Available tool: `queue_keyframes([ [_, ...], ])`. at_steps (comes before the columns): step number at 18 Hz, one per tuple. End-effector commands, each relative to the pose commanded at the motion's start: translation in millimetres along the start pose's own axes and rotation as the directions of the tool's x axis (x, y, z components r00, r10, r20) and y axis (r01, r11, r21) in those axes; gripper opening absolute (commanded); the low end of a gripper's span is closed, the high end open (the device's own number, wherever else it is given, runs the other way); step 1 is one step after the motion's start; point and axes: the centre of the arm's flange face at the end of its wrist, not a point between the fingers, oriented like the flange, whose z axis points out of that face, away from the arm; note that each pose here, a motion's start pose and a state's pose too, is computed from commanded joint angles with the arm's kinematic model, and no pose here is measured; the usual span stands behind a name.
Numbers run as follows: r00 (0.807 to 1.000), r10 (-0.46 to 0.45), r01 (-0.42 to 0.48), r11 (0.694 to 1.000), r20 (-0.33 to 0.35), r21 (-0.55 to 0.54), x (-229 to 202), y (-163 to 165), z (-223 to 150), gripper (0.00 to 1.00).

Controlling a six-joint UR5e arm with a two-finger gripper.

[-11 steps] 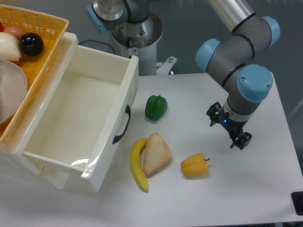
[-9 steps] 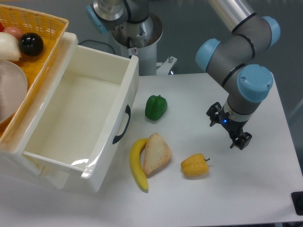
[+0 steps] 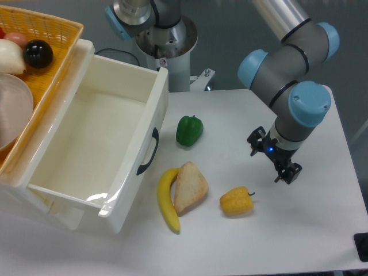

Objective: Pick up the yellow pepper
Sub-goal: 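Move the open gripper toward the yellow pepper, then lower the gripper over the yellow pepper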

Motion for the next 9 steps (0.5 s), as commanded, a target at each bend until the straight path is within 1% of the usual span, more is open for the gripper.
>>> queue_keyframes([
  [1, 1.0, 0.0, 0.0, 1.0, 0.018, 0.02, 1.8, -0.5, 3.4, 1.0],
  [3, 1.0, -0.013, 0.012, 0.999, 0.029, 0.03, 1.0, -1.1, 5.6, 1.0],
  [8, 0.997, -0.068, 0.067, 0.997, 0.024, 0.031, -6.5, -7.2, 13.0, 1.0],
  [9, 0.998, -0.062, 0.061, 0.998, 0.023, 0.031, -9.0, -8.8, 16.2, 1.0],
])
